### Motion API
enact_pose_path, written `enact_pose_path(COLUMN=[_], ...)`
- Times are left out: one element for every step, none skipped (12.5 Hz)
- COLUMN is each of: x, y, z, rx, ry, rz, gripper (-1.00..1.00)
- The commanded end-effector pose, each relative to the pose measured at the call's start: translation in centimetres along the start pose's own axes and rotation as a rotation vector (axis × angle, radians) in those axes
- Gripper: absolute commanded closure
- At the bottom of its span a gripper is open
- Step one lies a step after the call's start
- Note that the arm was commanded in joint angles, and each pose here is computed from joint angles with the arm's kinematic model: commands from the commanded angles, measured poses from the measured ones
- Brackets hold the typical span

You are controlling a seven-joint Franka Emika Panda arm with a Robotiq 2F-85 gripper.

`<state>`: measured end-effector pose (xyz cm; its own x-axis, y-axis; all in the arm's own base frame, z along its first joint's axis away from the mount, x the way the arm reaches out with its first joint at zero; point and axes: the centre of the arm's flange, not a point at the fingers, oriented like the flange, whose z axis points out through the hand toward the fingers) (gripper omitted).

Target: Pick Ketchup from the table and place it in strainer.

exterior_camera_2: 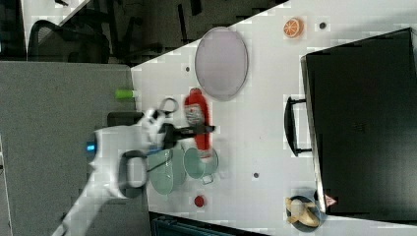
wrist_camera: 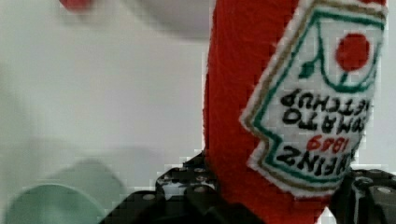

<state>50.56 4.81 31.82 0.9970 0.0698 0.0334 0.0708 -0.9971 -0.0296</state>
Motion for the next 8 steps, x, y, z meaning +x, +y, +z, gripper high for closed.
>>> enact_pose_path(x=[0.7,0.4,-0.1,-0.4,-0.9,-1.5,-2.3,-3.2], y=[-6.9,-9.2,-11.6,-14.0,-16.5,-18.9,-21.3,-23.5], z=[-6.4,-7.2,-7.4,-7.7,-7.7,-7.6,-7.3,-6.8], rx=[-0.009,-0.015,-0.020,-0.018,-0.014,-0.012,-0.008,-0.003], ry=[0.028,0.001,-0.023,-0.021,-0.016,-0.017,-0.021,-0.029], rz=[0.051,0.071,0.076,0.082,0.095,0.128,0.154,0.169], gripper=[-0.25,-0.25,-0.25,-0.25,-0.25,-0.25,-0.25,-0.25])
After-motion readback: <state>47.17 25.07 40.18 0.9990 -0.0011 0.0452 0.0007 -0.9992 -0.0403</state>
